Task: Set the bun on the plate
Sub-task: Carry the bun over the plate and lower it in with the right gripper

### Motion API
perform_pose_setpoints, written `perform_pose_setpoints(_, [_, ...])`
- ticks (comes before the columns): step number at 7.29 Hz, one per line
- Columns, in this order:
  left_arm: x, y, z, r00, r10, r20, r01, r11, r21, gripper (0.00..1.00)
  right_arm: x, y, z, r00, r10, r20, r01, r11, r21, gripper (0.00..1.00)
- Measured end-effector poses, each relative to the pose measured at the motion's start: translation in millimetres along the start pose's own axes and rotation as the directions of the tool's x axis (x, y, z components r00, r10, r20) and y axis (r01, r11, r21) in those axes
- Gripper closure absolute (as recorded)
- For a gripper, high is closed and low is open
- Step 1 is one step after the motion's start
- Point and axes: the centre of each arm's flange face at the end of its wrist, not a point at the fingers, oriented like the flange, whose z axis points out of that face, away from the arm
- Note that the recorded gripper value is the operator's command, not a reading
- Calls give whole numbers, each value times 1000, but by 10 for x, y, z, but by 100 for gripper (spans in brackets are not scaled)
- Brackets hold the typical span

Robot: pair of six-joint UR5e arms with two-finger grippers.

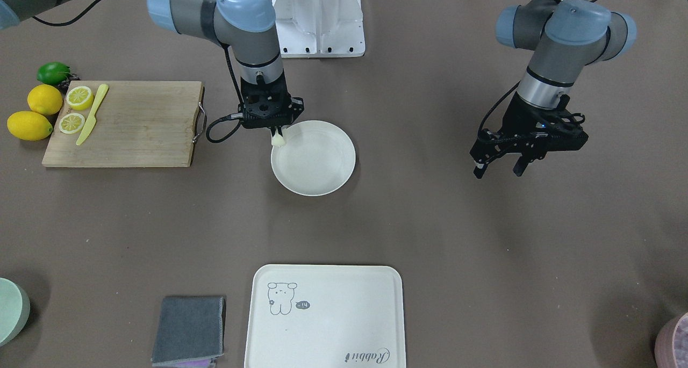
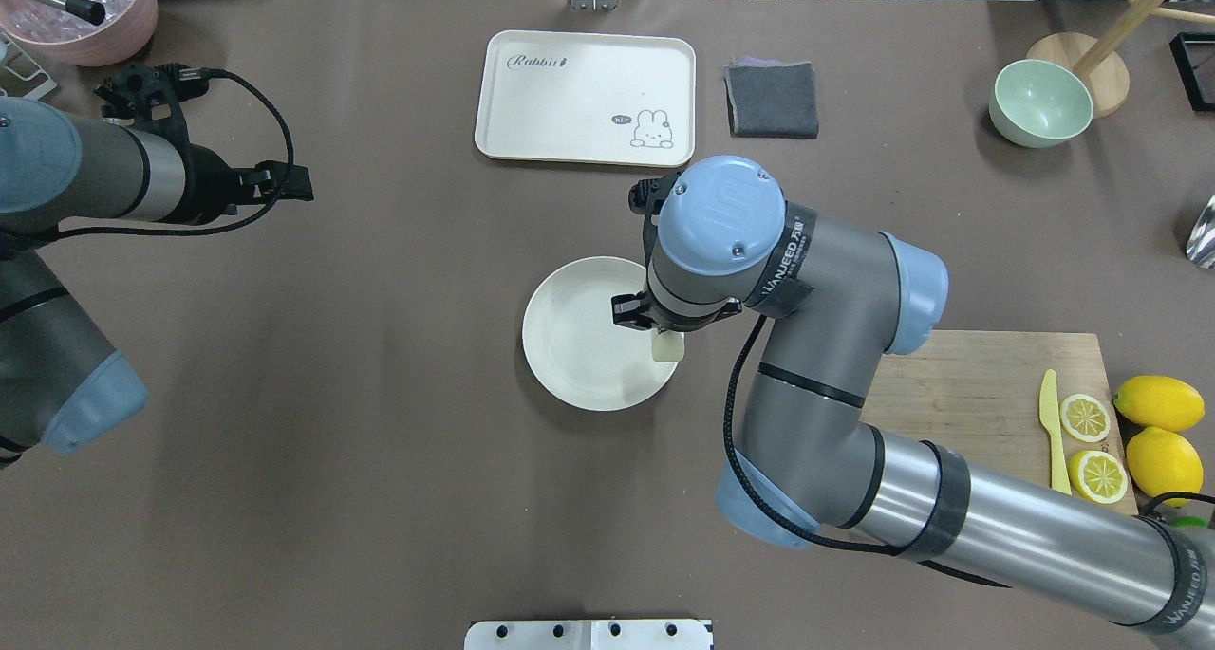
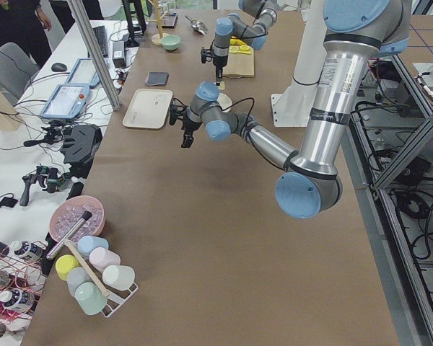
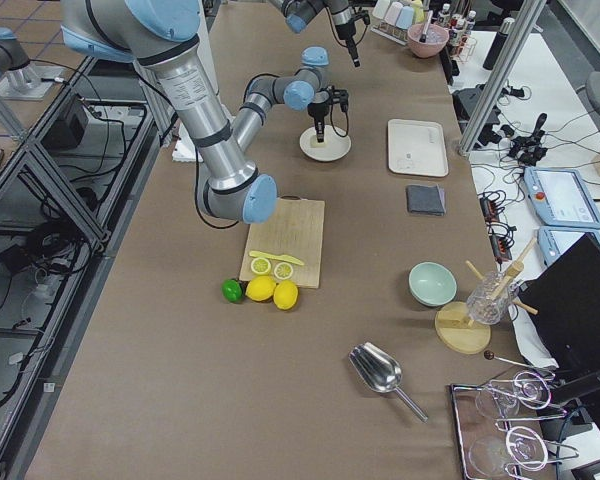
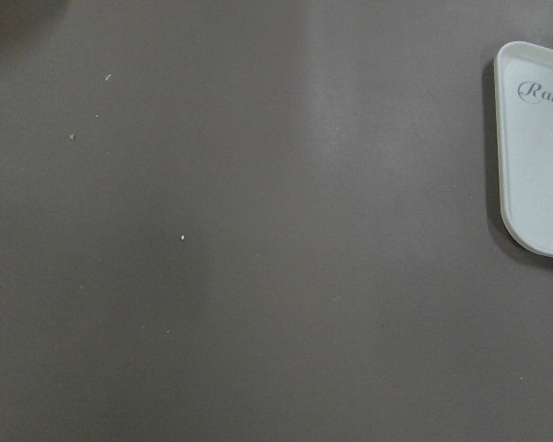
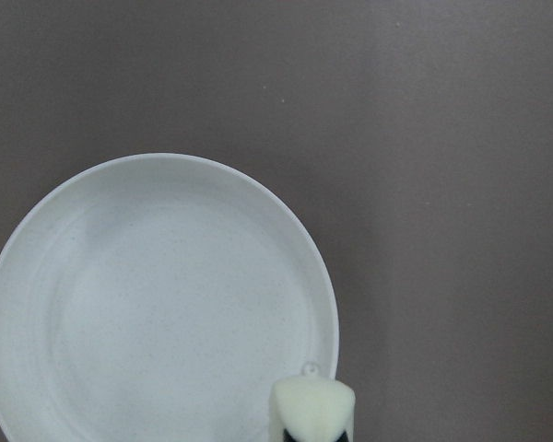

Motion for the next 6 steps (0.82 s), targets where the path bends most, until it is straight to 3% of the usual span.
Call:
perform_pose_setpoints(3, [-272,-18,55,998,-12,58,9,998,58,2,-387,-82,420,999,22,35,-23,999,31,100])
perform_pose_setpoints(4, [-329,-16,82,997,-14,71,10,998,63,2,-462,-101,453,999,24,36,-25,999,32,59])
perform_pose_setpoints(5, [-370,-14,116,997,-17,81,12,998,62,2,-481,-107,475,999,23,34,-24,999,32,1])
perform_pose_setpoints(6, [-395,-13,143,996,-18,87,13,998,60,2,-485,-76,521,999,19,25,-20,999,33,0])
